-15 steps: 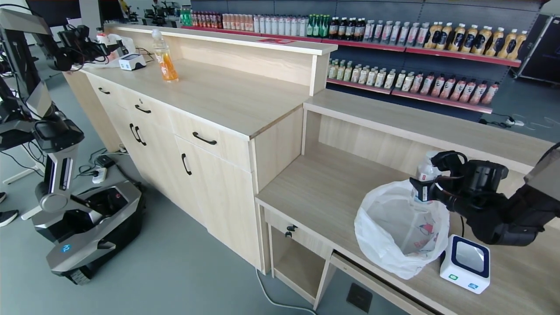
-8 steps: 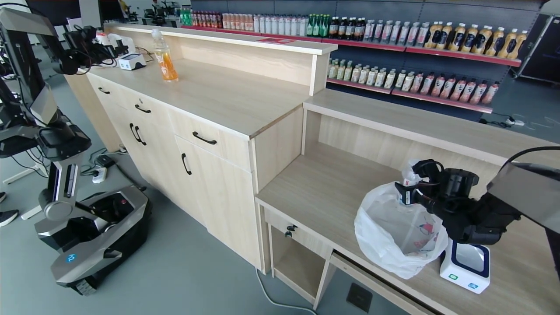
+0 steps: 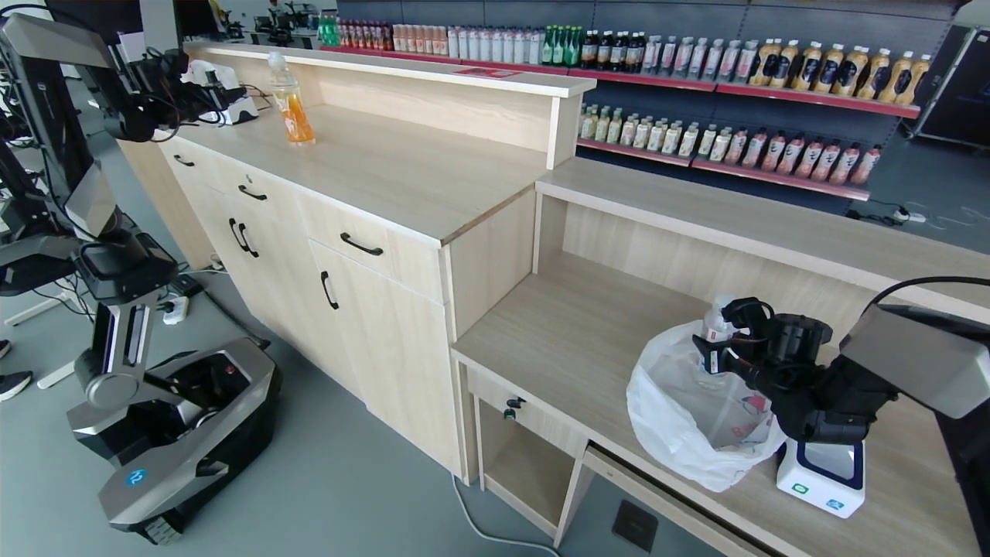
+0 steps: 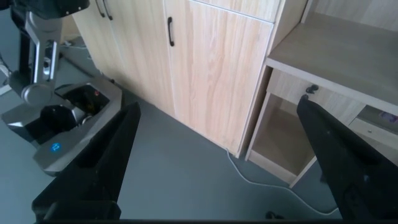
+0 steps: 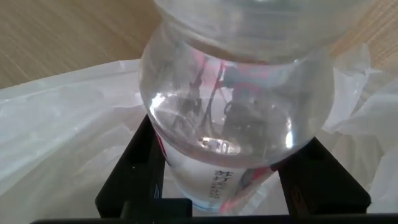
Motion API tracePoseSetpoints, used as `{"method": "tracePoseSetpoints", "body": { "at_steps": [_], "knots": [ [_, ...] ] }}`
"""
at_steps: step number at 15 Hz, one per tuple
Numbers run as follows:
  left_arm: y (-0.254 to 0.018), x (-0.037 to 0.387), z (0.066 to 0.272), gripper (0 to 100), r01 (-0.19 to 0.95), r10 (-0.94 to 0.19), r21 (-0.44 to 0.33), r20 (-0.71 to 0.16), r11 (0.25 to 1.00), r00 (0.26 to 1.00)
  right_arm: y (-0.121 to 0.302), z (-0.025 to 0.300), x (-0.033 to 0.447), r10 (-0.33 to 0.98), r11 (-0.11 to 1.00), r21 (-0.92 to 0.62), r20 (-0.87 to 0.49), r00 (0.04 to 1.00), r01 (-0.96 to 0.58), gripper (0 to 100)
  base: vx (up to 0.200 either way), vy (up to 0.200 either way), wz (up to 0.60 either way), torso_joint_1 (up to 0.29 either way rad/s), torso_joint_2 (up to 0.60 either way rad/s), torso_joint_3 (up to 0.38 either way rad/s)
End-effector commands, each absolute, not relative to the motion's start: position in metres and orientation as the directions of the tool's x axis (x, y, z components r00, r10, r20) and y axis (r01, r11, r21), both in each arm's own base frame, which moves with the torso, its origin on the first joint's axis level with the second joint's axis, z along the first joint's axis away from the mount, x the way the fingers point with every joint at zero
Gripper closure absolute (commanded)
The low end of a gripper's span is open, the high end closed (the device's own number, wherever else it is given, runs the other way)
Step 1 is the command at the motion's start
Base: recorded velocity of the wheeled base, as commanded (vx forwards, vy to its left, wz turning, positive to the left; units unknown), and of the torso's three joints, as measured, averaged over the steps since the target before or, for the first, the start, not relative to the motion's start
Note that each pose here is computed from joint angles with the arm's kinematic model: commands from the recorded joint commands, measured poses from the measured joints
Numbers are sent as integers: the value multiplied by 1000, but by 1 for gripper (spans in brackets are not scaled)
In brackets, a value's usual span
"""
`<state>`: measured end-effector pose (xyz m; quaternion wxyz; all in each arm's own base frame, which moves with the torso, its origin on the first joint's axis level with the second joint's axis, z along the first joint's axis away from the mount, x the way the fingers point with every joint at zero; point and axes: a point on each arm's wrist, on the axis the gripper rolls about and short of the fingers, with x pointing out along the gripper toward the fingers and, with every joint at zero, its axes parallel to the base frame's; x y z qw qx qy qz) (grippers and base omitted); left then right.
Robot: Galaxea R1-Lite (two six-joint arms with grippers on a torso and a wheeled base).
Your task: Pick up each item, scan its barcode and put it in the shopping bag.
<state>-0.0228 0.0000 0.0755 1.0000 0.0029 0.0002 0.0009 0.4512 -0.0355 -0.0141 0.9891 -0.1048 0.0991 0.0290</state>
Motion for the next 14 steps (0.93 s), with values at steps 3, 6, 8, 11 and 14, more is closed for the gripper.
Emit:
{"method": "tracePoseSetpoints", "body": {
  "at_steps": [3,6,8,11,14],
  "knots": [
    [0,-23,75,0,-2,2,6,0,1000,1000,-35,-19,453,71,978,-178,-202,977,-108,100,0,0,0,0,0,0],
    [0,-23,75,0,-2,2,6,0,1000,1000,-36,-17,450,68,978,-177,-206,976,-105,0,0,0,0,0,0,0],
    [0,-23,75,0,-2,2,6,0,1000,1000,-36,-10,449,68,978,-179,-196,978,-104,0,0,0,0,0,0,0],
    [0,-23,75,0,-2,2,6,0,1000,1000,-39,11,442,60,979,-183,-169,984,-91,0,0,0,0,0,0,0],
    [0,-23,75,0,-2,2,6,0,1000,1000,-41,32,425,52,980,-182,-172,984,-84,0,0,0,0,0,0,0]
  ]
}}
